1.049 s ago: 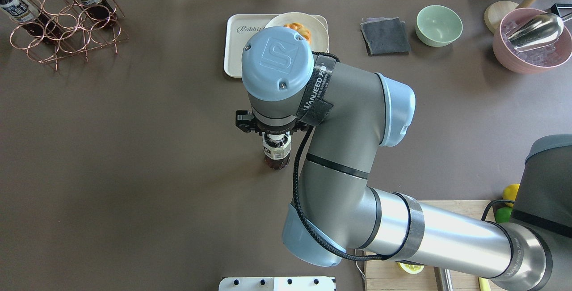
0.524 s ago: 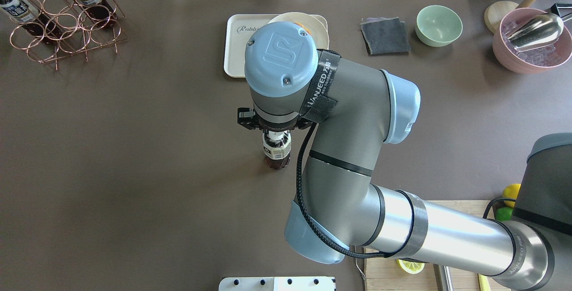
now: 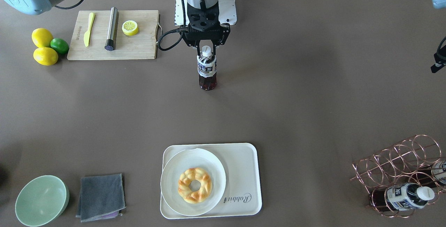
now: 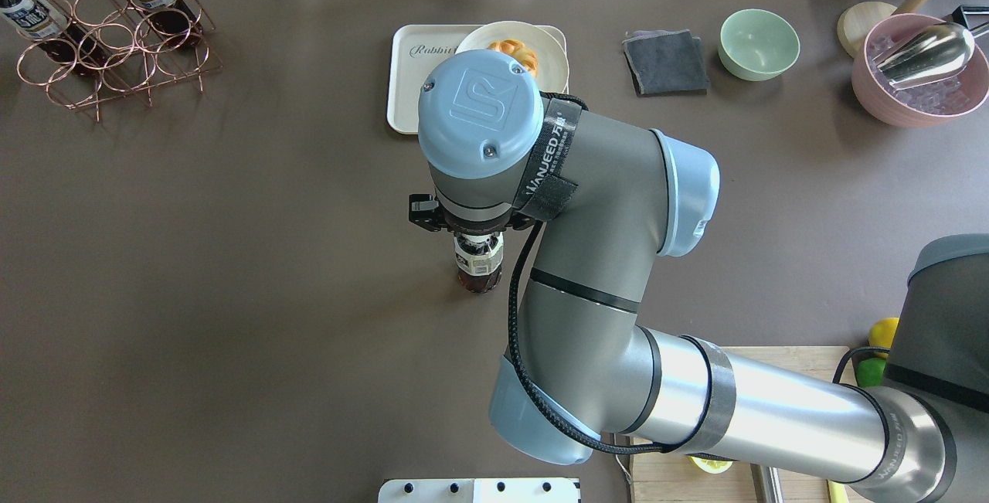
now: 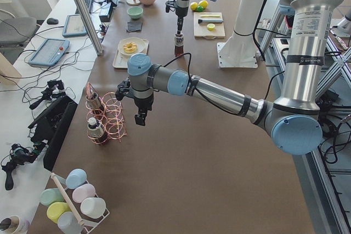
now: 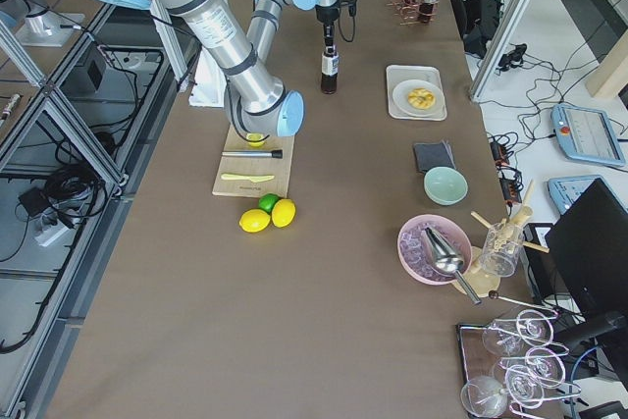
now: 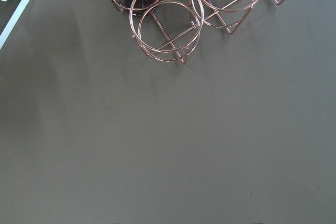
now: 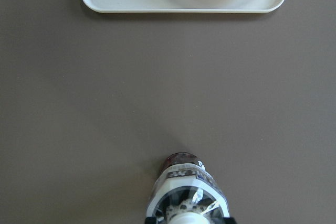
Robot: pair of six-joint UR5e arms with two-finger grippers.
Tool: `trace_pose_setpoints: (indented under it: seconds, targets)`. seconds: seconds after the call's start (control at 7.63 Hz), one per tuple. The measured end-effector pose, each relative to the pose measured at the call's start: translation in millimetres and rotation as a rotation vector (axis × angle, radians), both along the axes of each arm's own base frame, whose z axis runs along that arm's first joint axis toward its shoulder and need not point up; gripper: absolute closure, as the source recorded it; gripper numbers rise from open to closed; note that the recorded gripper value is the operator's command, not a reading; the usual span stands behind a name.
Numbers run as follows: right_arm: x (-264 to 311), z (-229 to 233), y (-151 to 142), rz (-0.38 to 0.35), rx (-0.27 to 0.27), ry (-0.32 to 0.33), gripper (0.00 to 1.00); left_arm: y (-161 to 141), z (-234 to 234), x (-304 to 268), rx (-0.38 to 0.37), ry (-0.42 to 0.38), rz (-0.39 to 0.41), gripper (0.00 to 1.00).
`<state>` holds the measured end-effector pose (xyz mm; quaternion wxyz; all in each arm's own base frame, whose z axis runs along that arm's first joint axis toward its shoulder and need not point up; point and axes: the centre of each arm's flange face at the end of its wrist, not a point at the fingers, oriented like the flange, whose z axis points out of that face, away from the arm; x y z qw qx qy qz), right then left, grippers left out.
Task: Place tea on tray
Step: 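Lift the tea bottle with the right gripper and carry it over the tray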
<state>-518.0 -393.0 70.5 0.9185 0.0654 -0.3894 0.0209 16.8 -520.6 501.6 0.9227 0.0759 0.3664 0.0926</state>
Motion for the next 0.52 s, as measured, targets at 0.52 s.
trace_pose_setpoints:
  seconds: [0.52]
  targets:
    - [23.1,-2.8,-24.7,0.016,-0.016,-0.015,1.0,-2.1,-2.5,0.3,0.003,0.001,-0.002,0.13]
